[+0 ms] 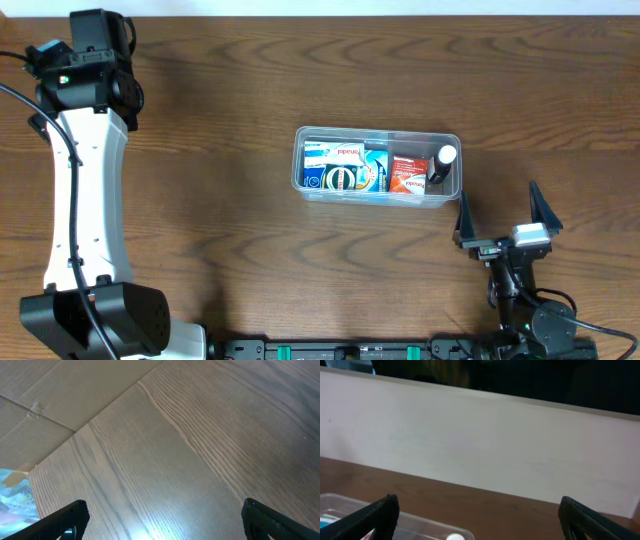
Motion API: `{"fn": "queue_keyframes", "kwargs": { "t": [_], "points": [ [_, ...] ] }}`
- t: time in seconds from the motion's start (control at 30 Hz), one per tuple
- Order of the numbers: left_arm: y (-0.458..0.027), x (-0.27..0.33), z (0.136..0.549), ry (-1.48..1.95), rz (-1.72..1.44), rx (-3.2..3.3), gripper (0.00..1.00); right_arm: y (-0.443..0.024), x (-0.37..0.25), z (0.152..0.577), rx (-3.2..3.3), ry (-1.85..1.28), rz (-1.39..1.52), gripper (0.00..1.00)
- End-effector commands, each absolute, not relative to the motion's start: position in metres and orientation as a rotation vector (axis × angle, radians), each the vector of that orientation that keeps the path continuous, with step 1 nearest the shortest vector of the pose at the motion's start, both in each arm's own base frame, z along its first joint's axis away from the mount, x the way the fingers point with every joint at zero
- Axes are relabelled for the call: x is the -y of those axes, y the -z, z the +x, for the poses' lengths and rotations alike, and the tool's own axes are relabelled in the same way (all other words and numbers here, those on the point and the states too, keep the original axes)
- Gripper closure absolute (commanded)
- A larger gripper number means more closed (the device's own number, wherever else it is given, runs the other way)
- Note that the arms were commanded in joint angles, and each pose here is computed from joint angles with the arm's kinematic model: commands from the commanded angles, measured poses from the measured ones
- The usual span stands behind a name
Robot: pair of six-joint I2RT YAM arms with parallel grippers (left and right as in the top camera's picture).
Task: Pack container
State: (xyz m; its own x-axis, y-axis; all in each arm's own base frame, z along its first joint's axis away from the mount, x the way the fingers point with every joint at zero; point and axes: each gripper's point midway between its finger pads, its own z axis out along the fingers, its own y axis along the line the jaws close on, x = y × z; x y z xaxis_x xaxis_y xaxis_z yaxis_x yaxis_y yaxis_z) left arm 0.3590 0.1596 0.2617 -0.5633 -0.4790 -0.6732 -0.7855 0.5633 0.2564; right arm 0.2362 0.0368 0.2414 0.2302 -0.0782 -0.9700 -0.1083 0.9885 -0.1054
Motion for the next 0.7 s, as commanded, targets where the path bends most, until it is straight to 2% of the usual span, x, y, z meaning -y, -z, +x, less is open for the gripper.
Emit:
{"fn": "queue_keyframes", "kwargs": {
  "t": [0.0, 0.37, 0.67],
  "points": [
    [-0.262, -0.162, 0.358, -0.761, -1.010, -2.253, 0.02, -0.230, -0.036, 0.238, -1.358, -0.026, -0.166, 0.01],
    [-0.262, -0.162, 0.358, -0.761, -1.010, -2.253, 0.02, -0.179, -0.035, 0.244, -1.542, -0.008, -0.189, 0.01],
    [-0.262, -0.162, 0.358, -0.761, -1.010, -2.253, 0.02, -0.158, -0.035, 0.244, -1.627, 0.004, -0.212, 0.01]
  ]
}}
